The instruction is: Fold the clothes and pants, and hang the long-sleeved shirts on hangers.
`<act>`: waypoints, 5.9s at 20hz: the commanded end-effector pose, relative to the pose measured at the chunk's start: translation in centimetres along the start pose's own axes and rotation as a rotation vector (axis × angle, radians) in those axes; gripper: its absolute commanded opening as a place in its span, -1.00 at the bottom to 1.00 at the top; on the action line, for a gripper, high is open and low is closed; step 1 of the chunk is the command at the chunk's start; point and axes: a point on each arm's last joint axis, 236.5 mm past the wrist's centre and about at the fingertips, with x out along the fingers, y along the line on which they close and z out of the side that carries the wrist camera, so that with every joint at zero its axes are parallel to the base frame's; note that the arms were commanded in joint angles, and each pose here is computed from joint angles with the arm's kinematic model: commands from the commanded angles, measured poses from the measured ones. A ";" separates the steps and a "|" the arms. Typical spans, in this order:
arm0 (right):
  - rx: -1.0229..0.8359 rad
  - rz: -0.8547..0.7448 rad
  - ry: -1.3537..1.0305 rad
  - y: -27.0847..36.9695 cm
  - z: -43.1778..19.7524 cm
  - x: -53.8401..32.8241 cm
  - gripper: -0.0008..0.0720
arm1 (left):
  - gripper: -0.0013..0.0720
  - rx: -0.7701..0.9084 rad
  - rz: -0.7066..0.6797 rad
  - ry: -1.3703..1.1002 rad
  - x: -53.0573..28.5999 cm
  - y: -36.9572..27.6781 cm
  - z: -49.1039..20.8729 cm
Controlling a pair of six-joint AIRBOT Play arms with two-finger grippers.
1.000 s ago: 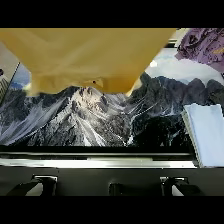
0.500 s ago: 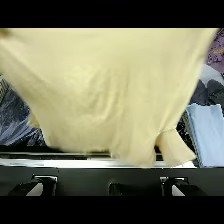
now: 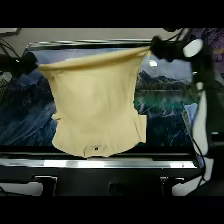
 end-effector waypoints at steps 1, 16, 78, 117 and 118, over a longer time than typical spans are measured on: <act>0.070 -0.028 0.209 -2.3 -9.7 8.9 -0.91 | -0.93 -0.029 0.044 0.116 9.1 2.9 -4.3; 0.129 -0.127 0.633 -12.3 -11.3 -11.5 0.01 | -0.92 -0.027 0.096 0.319 8.5 3.9 -8.6; 0.503 -0.041 0.657 3.2 -46.1 -8.8 0.19 | -0.92 -0.020 0.189 0.639 5.8 6.0 -15.7; -0.110 0.351 -0.393 14.6 2.4 -33.7 -0.91 | -0.93 0.263 -0.085 -0.326 -25.3 -7.0 6.4; -0.189 0.330 -0.448 15.8 3.2 -37.2 -0.91 | -0.93 0.261 -0.094 -0.415 -29.7 -7.4 6.6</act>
